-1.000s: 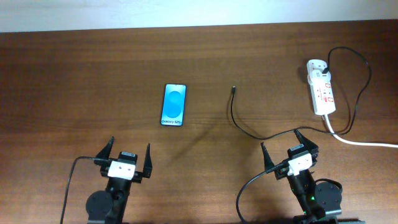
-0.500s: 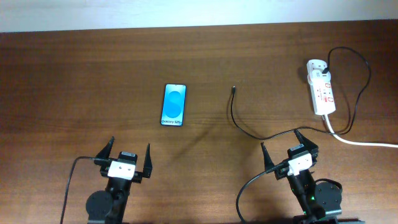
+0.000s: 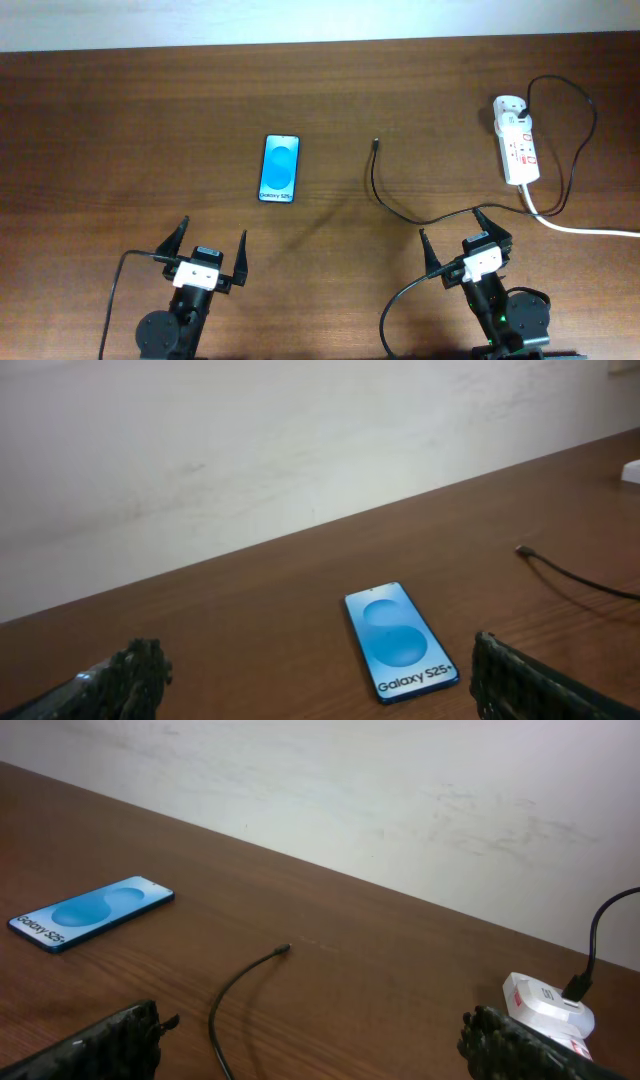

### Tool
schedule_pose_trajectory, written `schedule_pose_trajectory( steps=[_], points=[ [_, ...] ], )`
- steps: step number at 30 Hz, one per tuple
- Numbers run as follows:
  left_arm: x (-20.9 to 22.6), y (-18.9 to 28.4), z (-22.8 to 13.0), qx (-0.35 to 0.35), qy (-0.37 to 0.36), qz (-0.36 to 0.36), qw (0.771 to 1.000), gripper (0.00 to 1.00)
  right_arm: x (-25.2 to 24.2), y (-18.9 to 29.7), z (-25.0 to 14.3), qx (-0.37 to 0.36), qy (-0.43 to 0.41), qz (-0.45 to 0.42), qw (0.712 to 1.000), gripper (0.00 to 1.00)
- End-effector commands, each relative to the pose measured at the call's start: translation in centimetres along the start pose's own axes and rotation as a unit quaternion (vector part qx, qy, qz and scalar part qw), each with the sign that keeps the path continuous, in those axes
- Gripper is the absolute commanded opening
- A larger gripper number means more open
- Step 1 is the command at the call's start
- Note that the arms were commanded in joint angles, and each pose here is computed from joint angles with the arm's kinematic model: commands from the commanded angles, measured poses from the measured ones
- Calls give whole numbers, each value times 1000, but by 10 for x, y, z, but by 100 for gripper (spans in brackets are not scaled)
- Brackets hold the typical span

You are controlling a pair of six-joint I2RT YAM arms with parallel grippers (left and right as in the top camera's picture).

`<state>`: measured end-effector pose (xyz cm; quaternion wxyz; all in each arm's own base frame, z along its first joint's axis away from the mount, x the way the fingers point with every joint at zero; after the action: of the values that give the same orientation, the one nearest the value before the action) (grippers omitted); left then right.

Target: Plug charger to phone and switch on socket

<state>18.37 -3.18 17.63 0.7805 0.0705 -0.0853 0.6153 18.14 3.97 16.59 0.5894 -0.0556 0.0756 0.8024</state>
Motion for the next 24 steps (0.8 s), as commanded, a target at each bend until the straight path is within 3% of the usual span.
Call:
schedule_pose_trajectory(
  steps=[1, 13, 24],
  points=[
    [-2, 0, 2, -7, 17, -10, 1000, 99, 1, 0, -2, 3, -4, 3, 1000, 98],
    [0, 2, 16, -17, 27, -13, 999, 99, 1, 0, -2, 3, -4, 3, 1000, 98],
    [7, -18, 40, 41, 36, -28, 998, 99, 1, 0, -2, 3, -4, 3, 1000, 98]
  ],
)
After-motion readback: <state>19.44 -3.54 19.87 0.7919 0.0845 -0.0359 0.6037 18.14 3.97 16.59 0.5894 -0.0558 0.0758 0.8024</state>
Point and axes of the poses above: each gripper's point midway between its finger pads, its own y axis back along the fingers, its own x axis along the line the jaws close on, z = x × y, the point moved 6 cm from there along y, back along the fingers, and after that the axes turned 1 degree about -y, right-handed, at the moved point
